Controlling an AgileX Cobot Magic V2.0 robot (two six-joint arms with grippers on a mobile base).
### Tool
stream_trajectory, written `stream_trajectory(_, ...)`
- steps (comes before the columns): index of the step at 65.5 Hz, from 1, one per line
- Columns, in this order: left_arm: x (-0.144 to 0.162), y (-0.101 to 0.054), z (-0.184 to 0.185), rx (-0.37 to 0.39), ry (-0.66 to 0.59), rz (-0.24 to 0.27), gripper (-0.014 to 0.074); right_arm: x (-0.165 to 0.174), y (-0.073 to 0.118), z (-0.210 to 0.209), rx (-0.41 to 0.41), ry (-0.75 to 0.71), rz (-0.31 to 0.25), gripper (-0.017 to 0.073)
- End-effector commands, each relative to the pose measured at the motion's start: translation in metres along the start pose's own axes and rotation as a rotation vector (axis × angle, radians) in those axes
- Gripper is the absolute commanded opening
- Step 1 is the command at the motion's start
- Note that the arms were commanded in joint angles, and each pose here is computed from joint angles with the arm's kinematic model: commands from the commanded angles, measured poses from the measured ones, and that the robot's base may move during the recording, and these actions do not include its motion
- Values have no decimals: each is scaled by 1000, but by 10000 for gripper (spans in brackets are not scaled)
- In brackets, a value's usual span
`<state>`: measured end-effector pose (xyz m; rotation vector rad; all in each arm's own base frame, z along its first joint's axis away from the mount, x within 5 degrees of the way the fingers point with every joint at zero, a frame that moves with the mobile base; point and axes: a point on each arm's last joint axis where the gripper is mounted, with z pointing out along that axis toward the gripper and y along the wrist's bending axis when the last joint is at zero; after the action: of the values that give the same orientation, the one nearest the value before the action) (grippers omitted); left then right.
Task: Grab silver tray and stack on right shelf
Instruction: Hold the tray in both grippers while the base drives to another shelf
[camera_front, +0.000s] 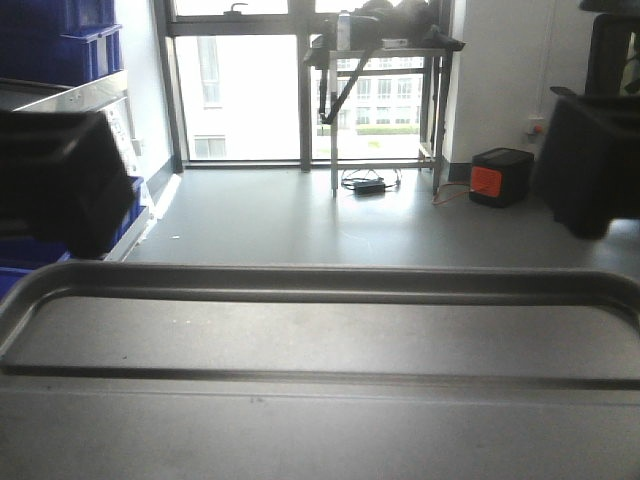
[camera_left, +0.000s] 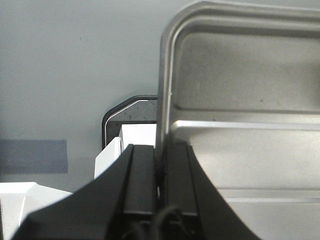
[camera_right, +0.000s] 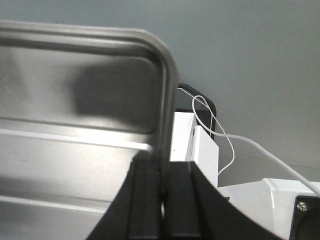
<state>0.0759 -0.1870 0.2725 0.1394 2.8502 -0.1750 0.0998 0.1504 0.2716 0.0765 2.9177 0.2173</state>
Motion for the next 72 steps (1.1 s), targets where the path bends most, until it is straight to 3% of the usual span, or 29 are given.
stream_trajectory(1, -1, 20, -11, -183, -2, 7, -91, 0, -15, -10, 138, 9, -19, 57)
stream_trajectory(72, -2, 20, -11, -186, -11, 10, -91, 0, -15, -10, 138, 9, -19, 57)
